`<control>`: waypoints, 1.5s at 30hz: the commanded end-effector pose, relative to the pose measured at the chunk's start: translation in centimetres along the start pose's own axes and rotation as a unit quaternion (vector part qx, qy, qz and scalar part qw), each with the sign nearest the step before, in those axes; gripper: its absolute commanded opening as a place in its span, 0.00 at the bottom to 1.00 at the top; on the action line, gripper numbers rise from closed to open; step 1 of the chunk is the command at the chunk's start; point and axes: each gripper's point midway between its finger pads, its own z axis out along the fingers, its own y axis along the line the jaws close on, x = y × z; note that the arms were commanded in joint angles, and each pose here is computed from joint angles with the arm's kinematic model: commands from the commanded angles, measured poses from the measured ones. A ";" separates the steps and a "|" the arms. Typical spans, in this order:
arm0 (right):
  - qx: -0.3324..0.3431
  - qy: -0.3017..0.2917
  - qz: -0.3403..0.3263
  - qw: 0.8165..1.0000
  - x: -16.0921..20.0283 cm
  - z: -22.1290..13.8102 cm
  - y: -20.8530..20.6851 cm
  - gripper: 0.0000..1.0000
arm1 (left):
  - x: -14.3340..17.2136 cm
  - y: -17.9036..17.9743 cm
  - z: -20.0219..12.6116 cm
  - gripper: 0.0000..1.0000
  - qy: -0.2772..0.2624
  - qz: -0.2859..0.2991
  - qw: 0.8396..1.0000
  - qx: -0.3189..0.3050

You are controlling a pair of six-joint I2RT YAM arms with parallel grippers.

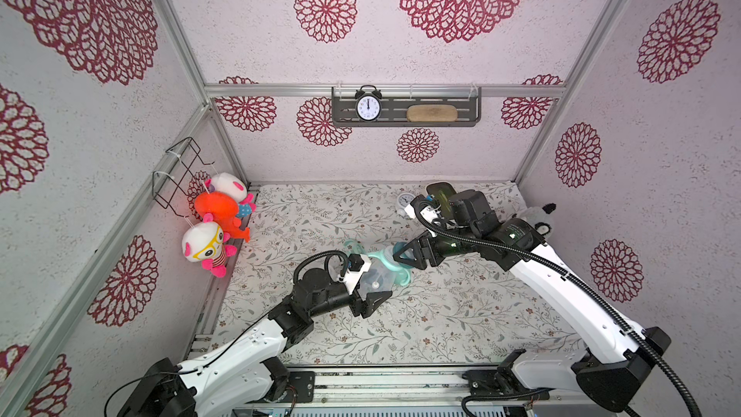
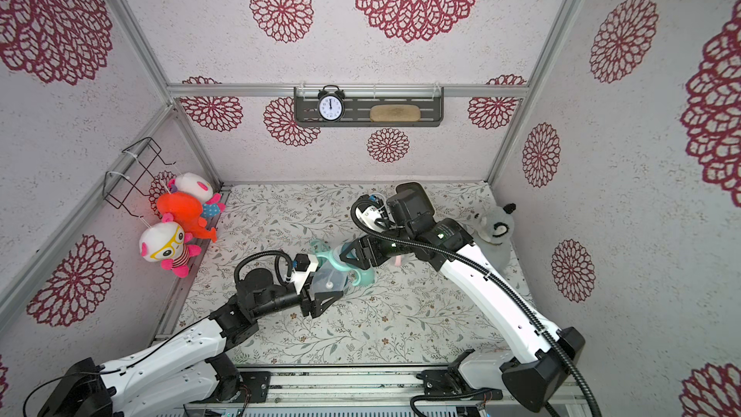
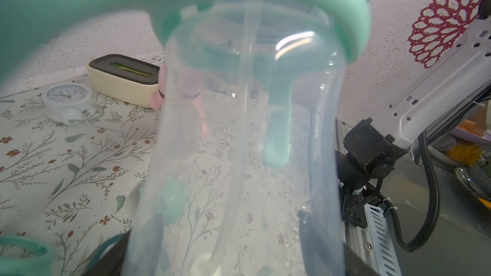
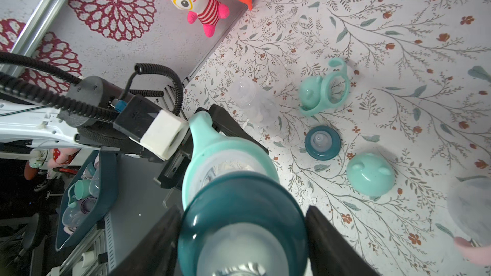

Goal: Assemble the baby bottles
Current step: Close the nipple on the baby bottle.

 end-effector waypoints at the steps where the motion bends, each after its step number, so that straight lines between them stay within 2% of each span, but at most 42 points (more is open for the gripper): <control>1: -0.024 0.003 -0.013 1.000 -0.2 -0.7 1.2 0.52 | -2.4 -0.7 0.1 0.00 -0.031 0.033 0.999 0.006; 8: -0.037 0.021 -0.006 0.999 0.1 -0.3 1.5 0.52 | -1.7 -0.9 0.4 0.00 -0.012 0.058 0.998 -0.009; 18: -0.038 0.057 0.006 0.998 1.1 0.6 0.9 0.51 | -1.7 -0.7 0.1 0.00 -0.020 0.086 0.995 -0.037; 26: -0.020 0.073 0.044 0.996 2.0 1.6 -0.1 0.51 | -2.0 0.4 0.0 0.00 -0.034 0.079 0.994 -0.071; 30: -0.035 0.072 0.062 0.995 2.3 2.1 0.7 0.51 | -2.5 0.6 0.5 0.00 -0.042 0.079 0.993 -0.078; 33: -0.029 0.082 0.090 0.992 2.8 2.6 0.5 0.51 | -2.6 0.7 0.7 0.00 -0.049 0.090 0.991 -0.086; 36: -0.019 0.075 0.150 0.986 2.8 3.5 -0.3 0.48 | -2.3 1.2 1.1 0.00 -0.042 0.100 0.988 -0.107; 39: 0.024 0.074 0.207 0.975 3.2 3.4 -1.4 0.48 | -2.3 1.5 1.1 0.00 -0.039 0.104 0.986 -0.123; 43: 0.065 0.061 0.294 0.952 3.3 2.8 -2.4 0.47 | -2.2 1.9 1.2 0.00 -0.036 0.109 0.983 -0.141; 45: 0.062 0.056 0.344 0.935 3.4 2.9 -2.4 0.47 | -2.0 2.0 1.4 0.00 -0.028 0.112 0.983 -0.142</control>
